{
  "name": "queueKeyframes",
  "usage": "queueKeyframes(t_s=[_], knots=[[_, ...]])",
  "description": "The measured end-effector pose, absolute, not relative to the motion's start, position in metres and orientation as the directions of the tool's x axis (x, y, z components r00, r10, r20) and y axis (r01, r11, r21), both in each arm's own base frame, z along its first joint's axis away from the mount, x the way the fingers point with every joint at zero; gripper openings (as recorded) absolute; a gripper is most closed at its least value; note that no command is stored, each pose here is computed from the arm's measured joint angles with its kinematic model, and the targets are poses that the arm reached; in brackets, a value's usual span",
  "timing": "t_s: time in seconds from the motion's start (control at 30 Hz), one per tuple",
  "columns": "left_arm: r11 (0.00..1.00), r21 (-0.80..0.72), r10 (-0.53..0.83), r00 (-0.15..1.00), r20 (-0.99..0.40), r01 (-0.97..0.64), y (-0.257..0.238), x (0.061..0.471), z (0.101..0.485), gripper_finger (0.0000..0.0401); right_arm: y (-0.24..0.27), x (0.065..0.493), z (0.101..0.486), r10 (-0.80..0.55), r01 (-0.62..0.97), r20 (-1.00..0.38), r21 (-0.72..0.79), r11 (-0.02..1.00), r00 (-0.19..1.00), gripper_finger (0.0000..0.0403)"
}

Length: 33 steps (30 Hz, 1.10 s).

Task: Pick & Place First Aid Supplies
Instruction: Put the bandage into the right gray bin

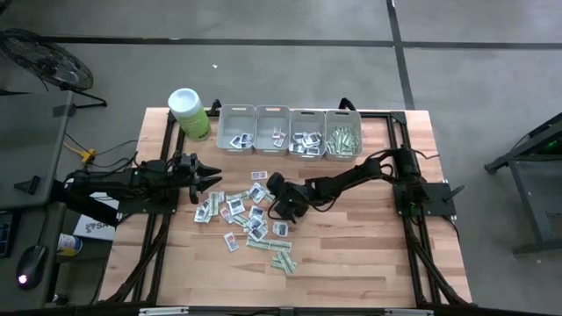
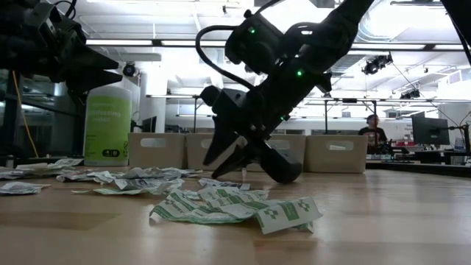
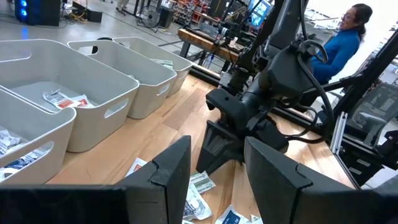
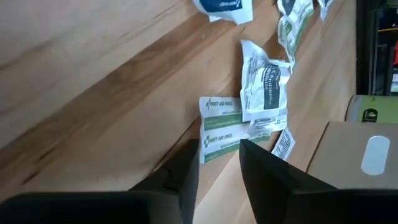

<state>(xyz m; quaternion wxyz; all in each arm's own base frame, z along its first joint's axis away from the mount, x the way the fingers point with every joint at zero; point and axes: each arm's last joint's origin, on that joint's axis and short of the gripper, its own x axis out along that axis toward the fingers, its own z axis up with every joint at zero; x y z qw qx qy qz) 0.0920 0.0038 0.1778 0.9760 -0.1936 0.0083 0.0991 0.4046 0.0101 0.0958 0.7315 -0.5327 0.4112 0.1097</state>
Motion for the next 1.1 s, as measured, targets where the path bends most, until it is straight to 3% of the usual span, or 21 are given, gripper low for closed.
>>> queueKeyframes(t_s=[0.43,0.77,1.1], knots=[[0.905,-0.376,0.190,0.980,-0.055,-0.197,0.004,0.092,0.178,0.0150,0.008,0.403,0.094,-0.331,-0.569,-0.715,-0.694,0.442,0.615,0.0007],[0.905,-0.376,0.190,0.980,-0.055,-0.197,0.004,0.092,0.178,0.0150,0.015,0.394,0.112,-0.502,-0.382,-0.651,-0.750,0.540,0.569,0.0001],[0.905,-0.376,0.190,0.980,-0.054,-0.197,0.004,0.092,0.178,0.0150,0.046,0.391,0.123,-0.473,-0.366,-0.626,-0.763,0.532,0.620,0.0001]])
